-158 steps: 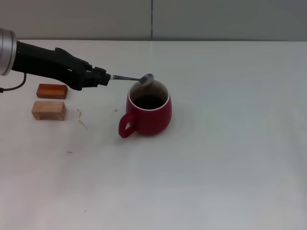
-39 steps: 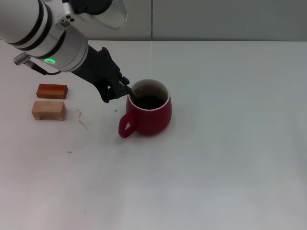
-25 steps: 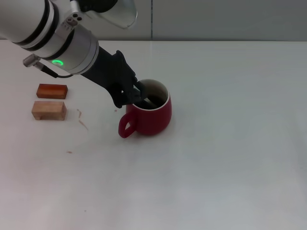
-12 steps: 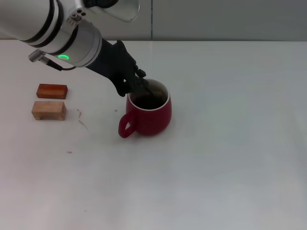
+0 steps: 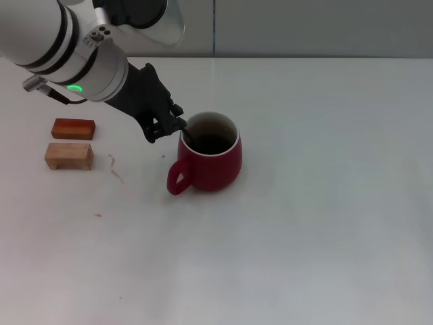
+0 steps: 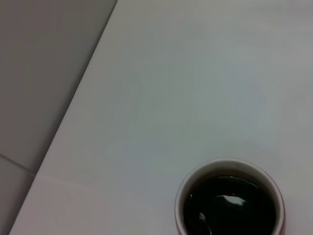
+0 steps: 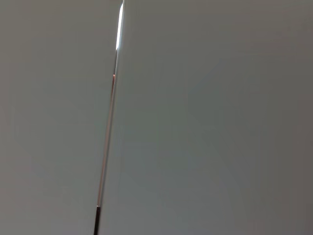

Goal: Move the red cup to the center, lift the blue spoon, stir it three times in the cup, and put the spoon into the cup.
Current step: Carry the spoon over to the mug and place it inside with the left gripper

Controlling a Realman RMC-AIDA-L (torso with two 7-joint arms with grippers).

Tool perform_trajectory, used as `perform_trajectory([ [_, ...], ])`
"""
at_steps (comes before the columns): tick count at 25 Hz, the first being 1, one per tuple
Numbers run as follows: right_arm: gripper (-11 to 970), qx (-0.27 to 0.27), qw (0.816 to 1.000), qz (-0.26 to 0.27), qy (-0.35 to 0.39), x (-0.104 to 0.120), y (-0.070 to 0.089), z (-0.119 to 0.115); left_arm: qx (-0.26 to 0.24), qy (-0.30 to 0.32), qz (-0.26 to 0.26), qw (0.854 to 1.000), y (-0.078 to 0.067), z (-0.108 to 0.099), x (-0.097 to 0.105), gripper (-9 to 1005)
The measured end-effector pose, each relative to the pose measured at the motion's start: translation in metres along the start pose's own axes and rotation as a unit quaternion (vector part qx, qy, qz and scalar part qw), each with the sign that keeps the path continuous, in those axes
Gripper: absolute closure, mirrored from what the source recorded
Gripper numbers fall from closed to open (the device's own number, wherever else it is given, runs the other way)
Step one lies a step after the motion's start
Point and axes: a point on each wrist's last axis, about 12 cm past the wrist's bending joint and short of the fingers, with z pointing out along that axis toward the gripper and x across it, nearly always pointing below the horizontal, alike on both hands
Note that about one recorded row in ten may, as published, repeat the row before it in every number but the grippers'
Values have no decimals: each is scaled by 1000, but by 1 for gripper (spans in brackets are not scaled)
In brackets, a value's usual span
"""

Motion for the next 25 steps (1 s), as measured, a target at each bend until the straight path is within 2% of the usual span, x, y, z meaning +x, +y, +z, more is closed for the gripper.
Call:
perform_trajectory([
  [8,296,0,1000,0,0,0,0,0,21,8,10,1000,-7,-7,0,854],
  [16,296,-1,1000,4,0,0,2,1,39,-27,13,999,-11,-7,-9,854],
  [25,297,-1,1000,7,0,0,3,0,22,-40,1,999,-9,11,-9,854],
])
